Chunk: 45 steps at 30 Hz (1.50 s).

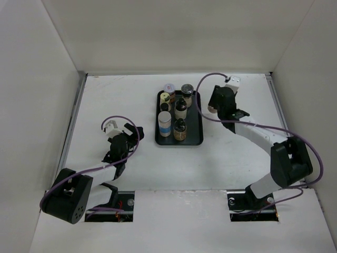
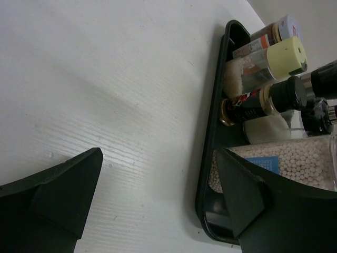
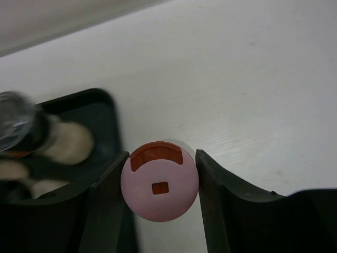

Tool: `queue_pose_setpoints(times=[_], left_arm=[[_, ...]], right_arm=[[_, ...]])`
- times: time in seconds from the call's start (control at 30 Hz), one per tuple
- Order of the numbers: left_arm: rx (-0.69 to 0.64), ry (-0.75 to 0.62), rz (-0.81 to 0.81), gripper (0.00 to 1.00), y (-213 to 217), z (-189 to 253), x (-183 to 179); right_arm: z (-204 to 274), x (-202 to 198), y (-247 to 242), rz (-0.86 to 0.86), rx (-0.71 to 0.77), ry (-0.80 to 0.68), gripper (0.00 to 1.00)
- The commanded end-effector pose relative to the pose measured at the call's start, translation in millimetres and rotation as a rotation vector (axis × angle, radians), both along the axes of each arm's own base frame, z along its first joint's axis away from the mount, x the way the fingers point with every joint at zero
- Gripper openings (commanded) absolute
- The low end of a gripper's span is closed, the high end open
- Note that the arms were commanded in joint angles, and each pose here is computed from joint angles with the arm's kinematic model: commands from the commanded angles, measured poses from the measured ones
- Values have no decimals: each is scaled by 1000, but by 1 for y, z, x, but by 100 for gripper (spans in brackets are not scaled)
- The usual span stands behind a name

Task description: Organize the condiment bottles

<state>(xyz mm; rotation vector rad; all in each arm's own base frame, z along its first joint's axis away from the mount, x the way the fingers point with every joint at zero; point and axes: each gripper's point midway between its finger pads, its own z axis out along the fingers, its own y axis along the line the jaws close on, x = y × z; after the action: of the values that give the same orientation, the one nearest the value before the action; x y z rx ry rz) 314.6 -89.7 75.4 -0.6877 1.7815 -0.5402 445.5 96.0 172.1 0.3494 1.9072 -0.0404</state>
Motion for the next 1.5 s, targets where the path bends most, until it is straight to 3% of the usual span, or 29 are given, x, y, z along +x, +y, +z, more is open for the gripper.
queue_pose_setpoints(times=[0.0,0.2,0.3,0.37,0.43,0.53,0.63,0.8,1.0,1.13,1.47], left_arm=[[-35,-88,18,90,0,28,12],[-27,-93,29,90,3,30,13],[-18,-85,29,100,2,29,15],[-12,-79,28,100,2,28,16],[1,-74,30,100,2,29,18],[29,-74,18,100,1,31,19],[46,-87,40,100,4,35,20],[62,-82,66,100,7,37,19],[105,24,116,100,17,26,21],[131,77,122,100,16,28,22],[163,106,70,100,-8,48,27]], right_arm=[[33,-8,56,163,70,-97,41],[8,-21,114,308,81,-37,43],[-13,-22,130,344,76,8,44],[-25,-23,137,354,66,30,47],[-30,-24,139,348,63,36,57],[-22,-28,138,347,78,16,84],[-1,-36,128,318,110,-35,100],[22,-61,87,186,170,-125,100],[4,-97,-13,-106,278,-236,100],[-23,-115,-24,-147,441,-258,100],[-22,-117,-28,-133,518,-283,100]])
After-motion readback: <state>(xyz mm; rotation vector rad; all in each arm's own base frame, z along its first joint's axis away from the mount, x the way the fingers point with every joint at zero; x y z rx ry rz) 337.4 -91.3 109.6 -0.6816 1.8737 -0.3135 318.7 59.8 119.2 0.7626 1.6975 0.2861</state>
